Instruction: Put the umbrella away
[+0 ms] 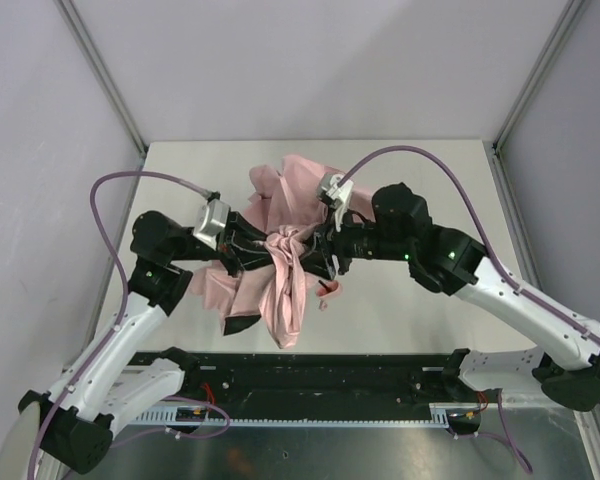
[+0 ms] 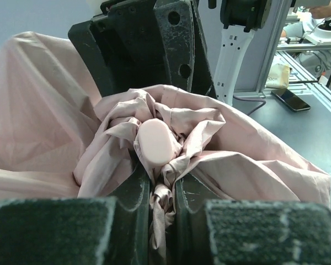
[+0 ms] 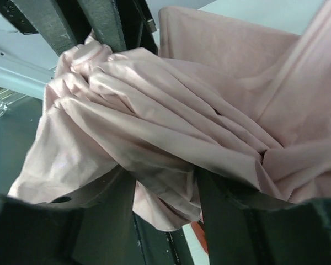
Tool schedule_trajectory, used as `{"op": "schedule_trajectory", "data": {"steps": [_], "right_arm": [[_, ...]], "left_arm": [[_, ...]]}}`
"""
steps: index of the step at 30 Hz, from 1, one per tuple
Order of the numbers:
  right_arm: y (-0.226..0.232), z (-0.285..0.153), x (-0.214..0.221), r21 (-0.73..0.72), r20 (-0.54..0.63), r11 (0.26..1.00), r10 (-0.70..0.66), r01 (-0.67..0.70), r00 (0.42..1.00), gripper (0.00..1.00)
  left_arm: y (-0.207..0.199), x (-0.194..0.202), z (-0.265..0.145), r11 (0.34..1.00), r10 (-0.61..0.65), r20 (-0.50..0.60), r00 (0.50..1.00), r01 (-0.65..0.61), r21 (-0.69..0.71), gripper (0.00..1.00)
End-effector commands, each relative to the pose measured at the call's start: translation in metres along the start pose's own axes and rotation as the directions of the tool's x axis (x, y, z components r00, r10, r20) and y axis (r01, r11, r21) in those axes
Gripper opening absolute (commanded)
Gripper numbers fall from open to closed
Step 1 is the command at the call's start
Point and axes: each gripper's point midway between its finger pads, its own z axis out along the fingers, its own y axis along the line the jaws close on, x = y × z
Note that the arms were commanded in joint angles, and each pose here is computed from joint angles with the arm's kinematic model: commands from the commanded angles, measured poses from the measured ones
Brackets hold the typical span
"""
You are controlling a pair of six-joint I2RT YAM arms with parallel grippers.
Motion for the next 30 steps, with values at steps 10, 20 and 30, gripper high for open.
{"op": "schedule_trajectory", "data": {"steps": [10, 20, 30], "right_arm": [[-0.032, -0.123, -0.032, 0.247, 0.42, 0.845, 0.349, -0.475, 0.838, 0.92], [-0.09, -0.134, -0.036, 0.174, 0.523, 0.667, 0.561, -0.725, 0.642, 0.83], [-0.078, -0.113, -0.064, -0.052, 0.522, 0.838, 0.486, -0.543, 0.701, 0.43]], "left_arm": [[0.011, -0.047, -0.005, 0.935, 0.318, 0.12, 0.941, -0.29, -0.206, 0.0], [0.005, -0.053, -0.01, 0.922, 0.349, 0.129, 0.928, -0.315, -0.224, 0.0], [0.002, -0.056, -0.012, 0.923, 0.344, 0.161, 0.925, -0.301, -0.241, 0.0]]}}
